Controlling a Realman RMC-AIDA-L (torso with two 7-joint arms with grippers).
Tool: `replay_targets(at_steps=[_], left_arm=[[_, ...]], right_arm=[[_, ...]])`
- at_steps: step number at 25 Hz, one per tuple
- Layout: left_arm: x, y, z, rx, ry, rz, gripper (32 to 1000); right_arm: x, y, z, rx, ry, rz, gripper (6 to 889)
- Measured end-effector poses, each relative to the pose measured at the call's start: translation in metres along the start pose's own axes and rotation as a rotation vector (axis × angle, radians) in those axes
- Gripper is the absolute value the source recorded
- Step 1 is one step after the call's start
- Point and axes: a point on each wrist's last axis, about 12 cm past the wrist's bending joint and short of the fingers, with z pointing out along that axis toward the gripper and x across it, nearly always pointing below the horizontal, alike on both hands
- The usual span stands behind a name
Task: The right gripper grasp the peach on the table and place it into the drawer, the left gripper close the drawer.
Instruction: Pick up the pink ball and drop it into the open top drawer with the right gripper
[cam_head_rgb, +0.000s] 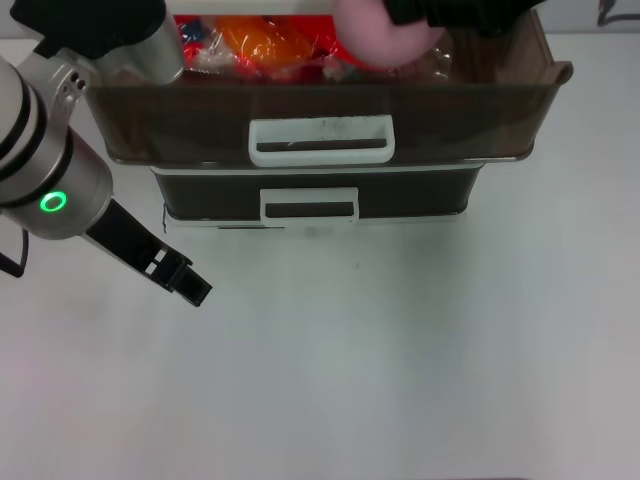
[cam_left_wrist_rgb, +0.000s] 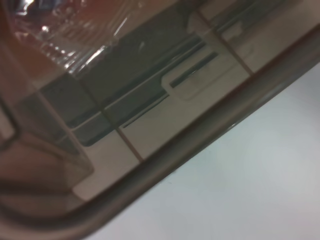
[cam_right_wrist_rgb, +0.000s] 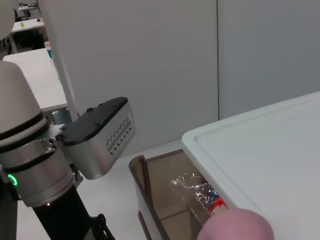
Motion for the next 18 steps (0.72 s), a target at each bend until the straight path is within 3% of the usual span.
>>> replay_targets(at_steps=[16,18], left_arm=[[0.0002,-0.0026,-0.0003,0.021,-0.008,0.008,798],[0.0001,-0.0029,-0.0003,0.025,-0.008,0.009,798]], right_arm=[[0.0008,-0.0032,0.0019,0.026,0.0,0.019,103],[0.001,-0.0035,0.0019,0.026,0.001,0.023,155]])
